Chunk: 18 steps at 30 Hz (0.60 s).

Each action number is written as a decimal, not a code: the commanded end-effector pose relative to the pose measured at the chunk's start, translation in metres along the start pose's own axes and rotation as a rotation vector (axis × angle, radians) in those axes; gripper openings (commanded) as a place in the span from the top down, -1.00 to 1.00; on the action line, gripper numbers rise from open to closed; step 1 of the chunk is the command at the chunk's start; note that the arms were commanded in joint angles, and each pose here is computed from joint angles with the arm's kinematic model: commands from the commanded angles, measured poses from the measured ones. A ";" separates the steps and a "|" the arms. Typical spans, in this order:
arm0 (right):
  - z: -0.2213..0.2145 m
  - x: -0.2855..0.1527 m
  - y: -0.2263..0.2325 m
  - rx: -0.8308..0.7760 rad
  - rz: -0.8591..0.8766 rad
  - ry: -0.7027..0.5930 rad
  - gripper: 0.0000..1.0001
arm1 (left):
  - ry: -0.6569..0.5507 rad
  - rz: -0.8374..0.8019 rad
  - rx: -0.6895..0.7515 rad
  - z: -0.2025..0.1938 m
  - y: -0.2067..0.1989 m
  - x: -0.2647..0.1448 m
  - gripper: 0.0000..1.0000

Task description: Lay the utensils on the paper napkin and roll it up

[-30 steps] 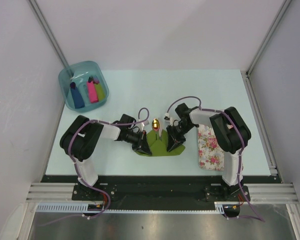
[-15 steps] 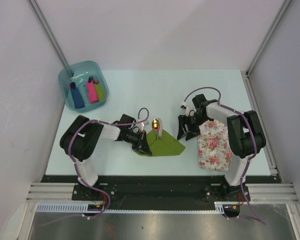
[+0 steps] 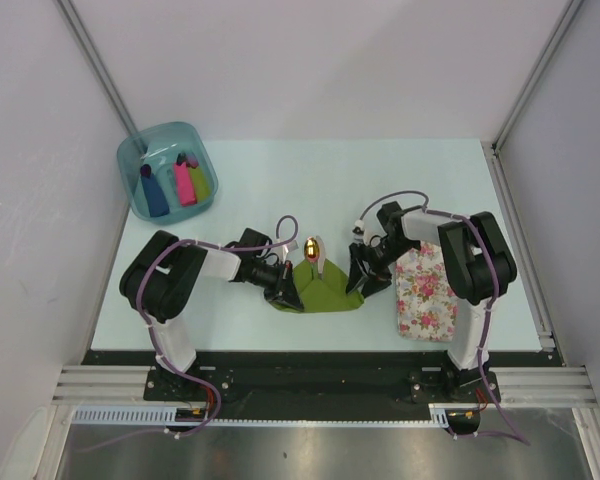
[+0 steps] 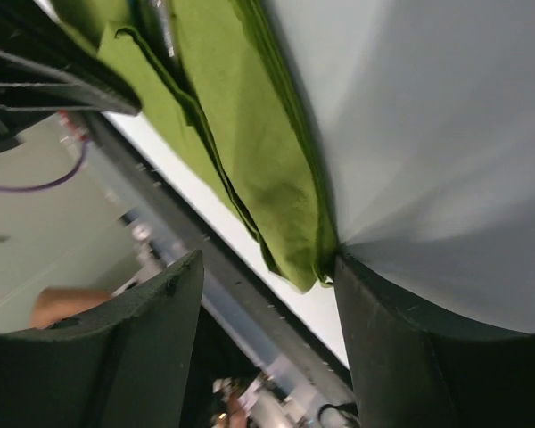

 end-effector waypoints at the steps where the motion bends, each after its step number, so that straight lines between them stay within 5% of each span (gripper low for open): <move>1: 0.001 0.014 0.005 0.023 0.141 0.029 -0.26 | -0.044 0.050 0.013 0.003 0.007 -0.001 0.99; 11: 0.010 -0.020 0.015 0.038 0.289 -0.129 -0.08 | -0.043 0.050 0.012 0.004 0.007 0.000 1.00; 18: 0.003 -0.017 0.019 0.079 0.384 -0.101 -0.07 | -0.045 0.051 0.012 0.005 0.007 0.000 1.00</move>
Point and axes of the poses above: each gripper's point midway between its finger pads, its own x axis out along the fingers, its own y axis along the line the jaws close on, z = x × y, the point moved 7 cm from there along -x, back along the fingers, and after that the axes turned 11 degrees about -x, right-handed, at the moved point
